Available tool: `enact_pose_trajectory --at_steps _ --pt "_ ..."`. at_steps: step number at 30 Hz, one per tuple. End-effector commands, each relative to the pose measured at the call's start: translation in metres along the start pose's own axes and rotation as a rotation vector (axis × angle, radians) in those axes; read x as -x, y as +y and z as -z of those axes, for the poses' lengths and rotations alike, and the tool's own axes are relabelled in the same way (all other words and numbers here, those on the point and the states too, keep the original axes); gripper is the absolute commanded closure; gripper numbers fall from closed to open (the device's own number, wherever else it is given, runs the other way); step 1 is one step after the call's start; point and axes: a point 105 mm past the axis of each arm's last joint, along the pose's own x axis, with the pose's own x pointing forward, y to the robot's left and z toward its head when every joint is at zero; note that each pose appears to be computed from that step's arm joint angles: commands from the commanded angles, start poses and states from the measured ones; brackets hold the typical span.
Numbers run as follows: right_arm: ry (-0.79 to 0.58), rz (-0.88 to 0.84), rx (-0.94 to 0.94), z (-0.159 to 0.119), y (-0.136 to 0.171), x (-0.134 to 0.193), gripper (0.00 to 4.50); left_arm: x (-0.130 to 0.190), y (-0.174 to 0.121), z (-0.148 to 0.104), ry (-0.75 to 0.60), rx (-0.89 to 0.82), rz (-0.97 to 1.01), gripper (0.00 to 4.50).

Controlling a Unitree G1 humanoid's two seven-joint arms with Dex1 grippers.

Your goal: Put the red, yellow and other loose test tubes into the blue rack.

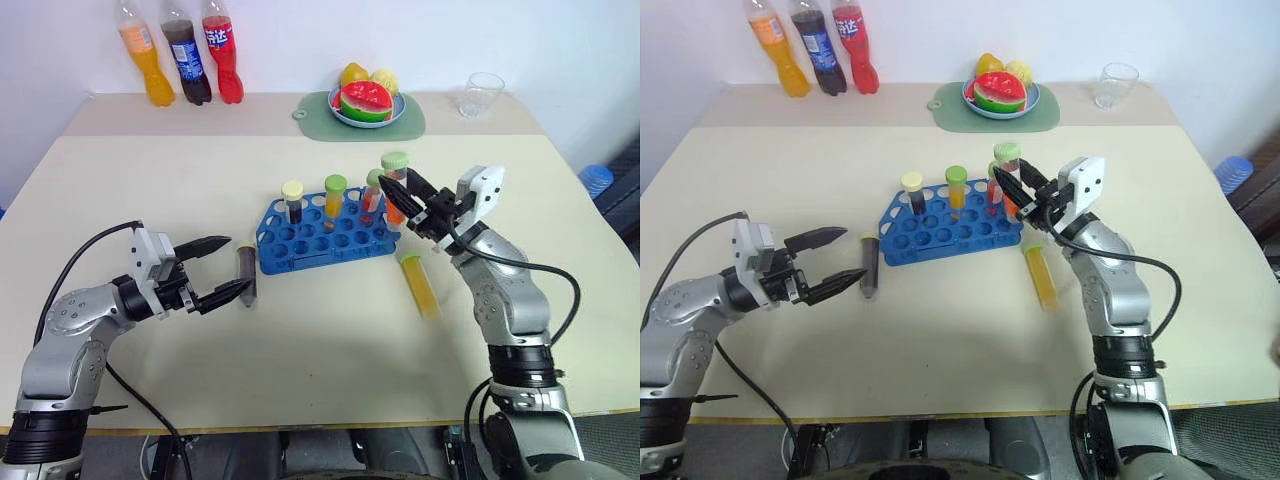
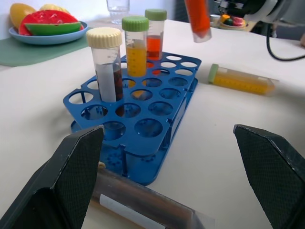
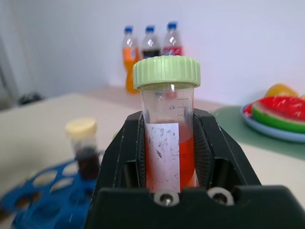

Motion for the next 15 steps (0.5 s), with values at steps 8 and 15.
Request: enact_pose_trajectory --at_steps 8,15 --pt "-0.079 0.014 -0.013 0.021 0.014 -0.008 3.54 0.007 0.003 -0.008 -0.015 -0.043 -0.043 0.00" --pt "-0.044 0.035 -0.003 0.043 0.009 0.001 3.54 0.012 0.005 -0.010 -0.009 -0.050 -0.053 0.00"
